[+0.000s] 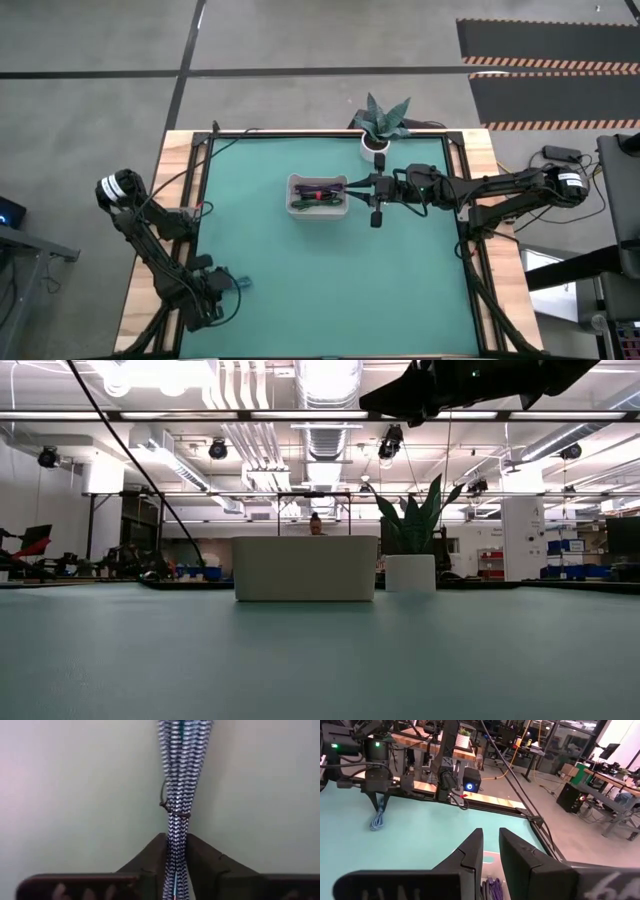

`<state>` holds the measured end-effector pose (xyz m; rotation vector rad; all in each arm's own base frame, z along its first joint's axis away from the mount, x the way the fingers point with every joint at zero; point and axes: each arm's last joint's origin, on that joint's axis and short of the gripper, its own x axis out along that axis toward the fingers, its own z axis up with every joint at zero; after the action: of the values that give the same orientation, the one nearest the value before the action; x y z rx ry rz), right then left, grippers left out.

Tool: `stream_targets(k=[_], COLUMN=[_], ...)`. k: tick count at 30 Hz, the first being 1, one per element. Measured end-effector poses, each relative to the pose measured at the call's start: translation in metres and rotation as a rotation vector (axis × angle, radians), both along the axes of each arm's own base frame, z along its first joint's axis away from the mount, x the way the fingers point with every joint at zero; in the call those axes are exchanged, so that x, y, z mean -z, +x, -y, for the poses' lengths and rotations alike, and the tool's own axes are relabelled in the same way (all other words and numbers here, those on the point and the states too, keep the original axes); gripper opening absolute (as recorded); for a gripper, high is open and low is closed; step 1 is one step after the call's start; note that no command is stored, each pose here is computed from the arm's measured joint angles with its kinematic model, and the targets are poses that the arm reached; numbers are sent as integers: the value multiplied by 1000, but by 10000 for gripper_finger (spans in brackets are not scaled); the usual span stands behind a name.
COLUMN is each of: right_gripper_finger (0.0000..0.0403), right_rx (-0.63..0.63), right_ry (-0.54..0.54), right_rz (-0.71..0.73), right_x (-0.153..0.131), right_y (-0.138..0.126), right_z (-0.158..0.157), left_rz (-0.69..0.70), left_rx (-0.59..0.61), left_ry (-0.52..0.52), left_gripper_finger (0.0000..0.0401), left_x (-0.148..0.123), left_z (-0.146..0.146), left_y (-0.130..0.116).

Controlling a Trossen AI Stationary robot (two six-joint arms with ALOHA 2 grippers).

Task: Pick and place USB-C Cables
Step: Put the blue charger cable into the white bin

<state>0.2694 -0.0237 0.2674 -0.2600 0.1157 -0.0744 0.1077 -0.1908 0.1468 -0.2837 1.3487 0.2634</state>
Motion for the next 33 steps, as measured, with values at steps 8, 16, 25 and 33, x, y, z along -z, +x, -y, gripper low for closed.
stream_targets(k=[8, 16, 25, 33], right_gripper_finger=[54, 54, 54, 54], right_rx=[0, 0, 0, 0], right_ry=[2, 2, 0, 2], right_rz=[0, 0, -1, 0], right_x=[0, 0, 0, 0], right_y=[0, 0, 0, 0], right_z=[0, 0, 0, 0], left_rz=[10, 212, 723, 937], left_rx=[-1, -24, -45, 28], left_ry=[-17, 18, 215, 466], left_gripper_finger=[10, 10, 10, 10], left_x=[-1, -16, -55, -86], left_z=[2, 5, -13, -30], left_y=[1, 9, 18, 37])
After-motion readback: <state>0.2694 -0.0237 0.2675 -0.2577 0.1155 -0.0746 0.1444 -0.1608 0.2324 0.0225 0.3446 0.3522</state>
